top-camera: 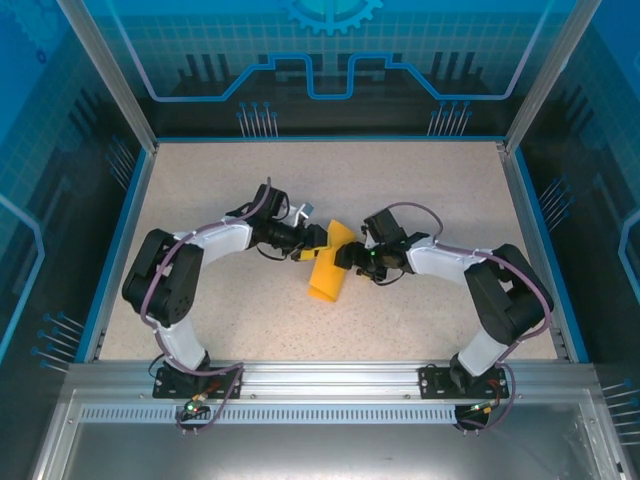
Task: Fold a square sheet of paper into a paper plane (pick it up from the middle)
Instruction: Fold the square sheet of paper in half at the center of the table.
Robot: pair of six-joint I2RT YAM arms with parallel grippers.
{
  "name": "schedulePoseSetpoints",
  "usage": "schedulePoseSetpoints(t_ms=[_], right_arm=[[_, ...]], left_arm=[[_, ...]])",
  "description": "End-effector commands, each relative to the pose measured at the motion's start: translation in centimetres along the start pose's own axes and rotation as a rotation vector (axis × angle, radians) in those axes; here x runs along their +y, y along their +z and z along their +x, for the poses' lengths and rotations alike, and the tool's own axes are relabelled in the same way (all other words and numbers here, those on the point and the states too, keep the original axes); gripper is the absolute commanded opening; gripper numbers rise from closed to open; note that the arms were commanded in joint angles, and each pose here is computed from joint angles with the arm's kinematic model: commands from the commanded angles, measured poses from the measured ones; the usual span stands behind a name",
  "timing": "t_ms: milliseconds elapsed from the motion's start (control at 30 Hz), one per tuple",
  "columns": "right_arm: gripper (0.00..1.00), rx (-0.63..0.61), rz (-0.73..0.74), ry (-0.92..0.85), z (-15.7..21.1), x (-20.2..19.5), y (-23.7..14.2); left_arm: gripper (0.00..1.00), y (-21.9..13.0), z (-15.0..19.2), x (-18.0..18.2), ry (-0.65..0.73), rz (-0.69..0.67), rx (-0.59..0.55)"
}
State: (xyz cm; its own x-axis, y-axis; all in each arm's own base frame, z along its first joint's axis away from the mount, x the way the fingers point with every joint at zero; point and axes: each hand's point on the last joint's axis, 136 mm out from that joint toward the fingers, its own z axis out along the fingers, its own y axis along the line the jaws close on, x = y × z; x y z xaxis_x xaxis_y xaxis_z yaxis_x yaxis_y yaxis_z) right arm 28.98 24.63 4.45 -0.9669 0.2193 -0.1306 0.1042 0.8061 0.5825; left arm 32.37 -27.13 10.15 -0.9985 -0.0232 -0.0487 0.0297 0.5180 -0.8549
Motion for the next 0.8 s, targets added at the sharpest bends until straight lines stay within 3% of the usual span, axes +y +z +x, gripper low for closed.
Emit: schedulePoseSetpoints(t_ms=[0,233,767], right_arm=[[0.73,-0.011,-0.033,0.024,-0.1,-0.1,-0.6],[0.72,-0.015,-0.055,0.043,0.1,-0.8,-0.7],[0.76,-0.052,-0.163,0.068,-0.1,-0.7,-2.1]], left_arm=[[0.46,0.9,0.5,-1.4,0.011,0.057,0.054],[0.23,1.7,0.7,-1.0,-0.025,0.081,0.080],[0.06,3.2,0.6,-1.8,-0.037,0.132,0.113]])
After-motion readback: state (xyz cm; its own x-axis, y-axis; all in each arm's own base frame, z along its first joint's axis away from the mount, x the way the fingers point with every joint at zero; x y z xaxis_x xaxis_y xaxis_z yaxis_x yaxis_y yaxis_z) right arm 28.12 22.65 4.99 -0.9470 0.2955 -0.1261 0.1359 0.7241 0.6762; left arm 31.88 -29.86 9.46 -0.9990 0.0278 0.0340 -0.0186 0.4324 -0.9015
